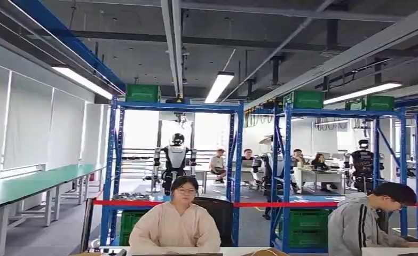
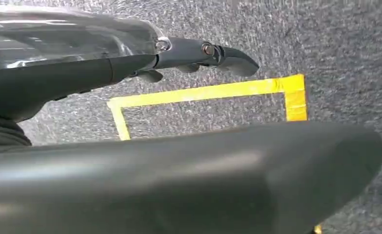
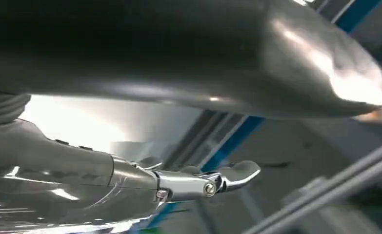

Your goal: Take the parts from the cabinet and place them on the table.

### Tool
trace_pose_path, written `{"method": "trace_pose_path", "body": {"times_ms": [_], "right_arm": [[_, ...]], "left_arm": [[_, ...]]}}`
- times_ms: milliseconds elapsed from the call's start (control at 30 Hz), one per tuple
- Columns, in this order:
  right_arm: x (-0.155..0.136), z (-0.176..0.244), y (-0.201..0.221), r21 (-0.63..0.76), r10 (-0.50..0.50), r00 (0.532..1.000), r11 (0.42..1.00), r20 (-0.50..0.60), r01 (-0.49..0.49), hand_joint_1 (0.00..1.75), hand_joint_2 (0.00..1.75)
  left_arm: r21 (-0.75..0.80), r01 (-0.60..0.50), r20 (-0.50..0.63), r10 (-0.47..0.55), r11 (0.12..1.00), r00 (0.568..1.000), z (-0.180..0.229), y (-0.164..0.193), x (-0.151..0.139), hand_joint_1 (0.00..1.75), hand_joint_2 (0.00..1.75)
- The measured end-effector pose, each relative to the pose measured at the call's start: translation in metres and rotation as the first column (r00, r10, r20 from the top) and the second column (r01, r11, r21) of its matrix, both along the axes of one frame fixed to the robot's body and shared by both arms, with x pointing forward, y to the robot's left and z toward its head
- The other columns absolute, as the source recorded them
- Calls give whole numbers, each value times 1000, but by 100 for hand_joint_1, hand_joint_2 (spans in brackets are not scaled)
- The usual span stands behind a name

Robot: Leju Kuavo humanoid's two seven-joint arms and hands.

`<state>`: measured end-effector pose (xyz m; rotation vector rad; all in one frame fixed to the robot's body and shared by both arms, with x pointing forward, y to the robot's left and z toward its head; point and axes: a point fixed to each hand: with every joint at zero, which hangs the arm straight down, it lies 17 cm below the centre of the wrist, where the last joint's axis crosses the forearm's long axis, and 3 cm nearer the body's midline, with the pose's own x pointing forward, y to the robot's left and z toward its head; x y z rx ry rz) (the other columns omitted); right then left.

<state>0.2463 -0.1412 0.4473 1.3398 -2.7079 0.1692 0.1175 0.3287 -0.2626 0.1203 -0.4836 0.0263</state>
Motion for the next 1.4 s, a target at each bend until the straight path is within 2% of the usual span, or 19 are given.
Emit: {"method": "trace_pose_path", "body": {"times_ms": [233, 433, 600, 800, 900, 1100, 1200, 1400], "right_arm": [[-18, -25, -2, -64, -16, 999, 998, -29, 14, 0, 0], [-15, -53, -10, -104, -67, 992, 993, -110, 55, 0, 0], [-6, -79, -19, -143, -123, 972, 985, -199, 95, 0, 0], [11, -133, -28, -184, -162, 917, 978, -366, 99, 0, 0], [24, -164, -33, -223, -215, 864, 967, -456, 122, 0, 0], [42, -215, -34, -329, -305, 779, 935, -548, 135, 0, 0], [57, -271, -35, -410, -392, 664, 901, -636, 140, 0, 0], [59, -362, -36, -530, -492, 487, 845, -722, 69, 0, 0]], "left_arm": [[-4, -41, -2, 41, 999, 999, -1, 1, -6, 0, 0], [2, -71, 8, 71, 997, 997, 0, 5, -6, 0, 0], [1, -84, 10, 84, 997, 996, 0, 5, -7, 0, 0], [-6, -103, 16, 103, 995, 995, 0, 3, -9, 0, 0], [-5, -109, 14, 109, 994, 994, 0, 3, -10, 0, 0], [-15, -113, 14, 113, 994, 993, -1, -3, -10, 0, 0], [-17, -123, 8, 123, 992, 992, -2, -5, -15, 0, 0], [-15, -136, 5, 136, 991, 991, -2, -5, -18, 0, 0]]}}
